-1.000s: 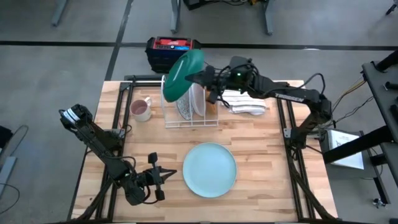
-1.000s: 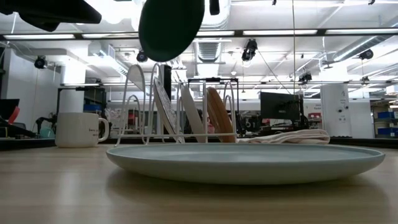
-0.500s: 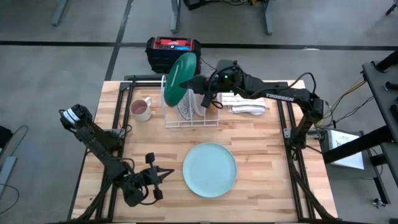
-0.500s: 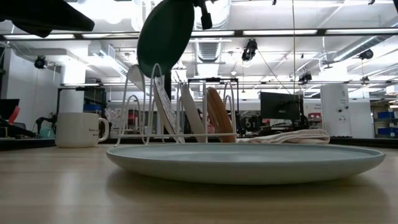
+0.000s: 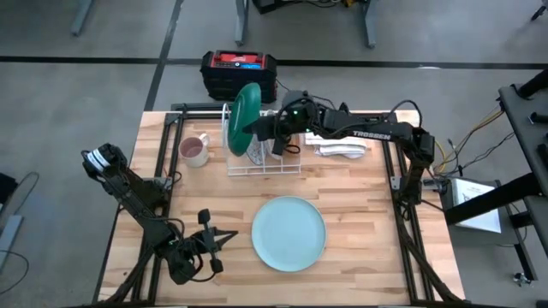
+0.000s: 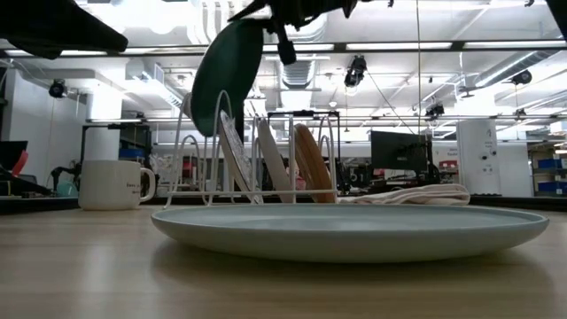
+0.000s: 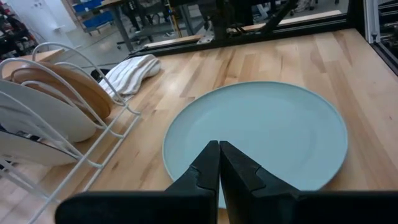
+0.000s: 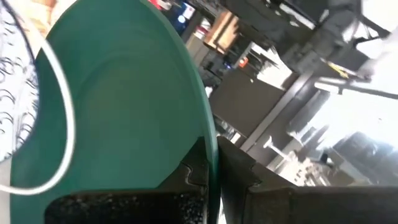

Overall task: Sort dishes
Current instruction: Put the green plate into the dishwasher rack

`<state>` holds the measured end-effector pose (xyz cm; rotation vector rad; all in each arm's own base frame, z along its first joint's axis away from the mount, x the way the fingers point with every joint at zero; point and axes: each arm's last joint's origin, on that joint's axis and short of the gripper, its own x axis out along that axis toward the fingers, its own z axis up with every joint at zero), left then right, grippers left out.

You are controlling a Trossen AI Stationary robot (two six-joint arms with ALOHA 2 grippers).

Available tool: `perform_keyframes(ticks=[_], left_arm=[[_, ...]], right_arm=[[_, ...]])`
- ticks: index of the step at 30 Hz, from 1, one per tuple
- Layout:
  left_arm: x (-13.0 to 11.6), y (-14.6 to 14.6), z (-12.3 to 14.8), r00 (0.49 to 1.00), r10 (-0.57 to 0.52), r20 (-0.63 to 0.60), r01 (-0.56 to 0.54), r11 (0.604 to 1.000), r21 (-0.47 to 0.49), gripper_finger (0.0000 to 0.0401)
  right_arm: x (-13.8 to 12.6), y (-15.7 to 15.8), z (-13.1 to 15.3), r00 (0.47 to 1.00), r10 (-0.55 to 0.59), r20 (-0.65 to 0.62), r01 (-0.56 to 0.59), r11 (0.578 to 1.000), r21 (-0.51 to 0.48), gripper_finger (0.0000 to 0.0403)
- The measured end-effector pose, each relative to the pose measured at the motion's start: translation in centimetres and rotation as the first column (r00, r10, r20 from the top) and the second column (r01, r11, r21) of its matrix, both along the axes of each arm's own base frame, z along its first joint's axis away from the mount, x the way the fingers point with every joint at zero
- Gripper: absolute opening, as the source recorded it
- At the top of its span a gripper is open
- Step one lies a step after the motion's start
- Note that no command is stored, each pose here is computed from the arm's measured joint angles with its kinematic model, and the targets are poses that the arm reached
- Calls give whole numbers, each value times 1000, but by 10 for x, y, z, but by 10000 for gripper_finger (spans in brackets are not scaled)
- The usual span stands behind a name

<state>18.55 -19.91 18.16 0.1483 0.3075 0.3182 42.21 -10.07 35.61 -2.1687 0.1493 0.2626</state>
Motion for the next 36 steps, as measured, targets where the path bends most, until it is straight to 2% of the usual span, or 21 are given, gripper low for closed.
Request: perform_keyframes(ticks=[8, 15, 36], left_arm=[[-2, 0, -2, 1000, 4, 1, -4, 1000, -2, 0], [-5, 0, -2, 1000, 19, 15, -20, 1000, 17, 0], [-7, 0, -4, 1000, 22, 17, -22, 1000, 10, 0]], right_arm=[[10, -2, -21, 997, 23, -67, -24, 1000, -12, 7], [11, -2, -27, 994, 58, -97, -55, 998, 28, 7], [28, -9, -66, 983, 57, -176, -48, 997, 53, 7]])
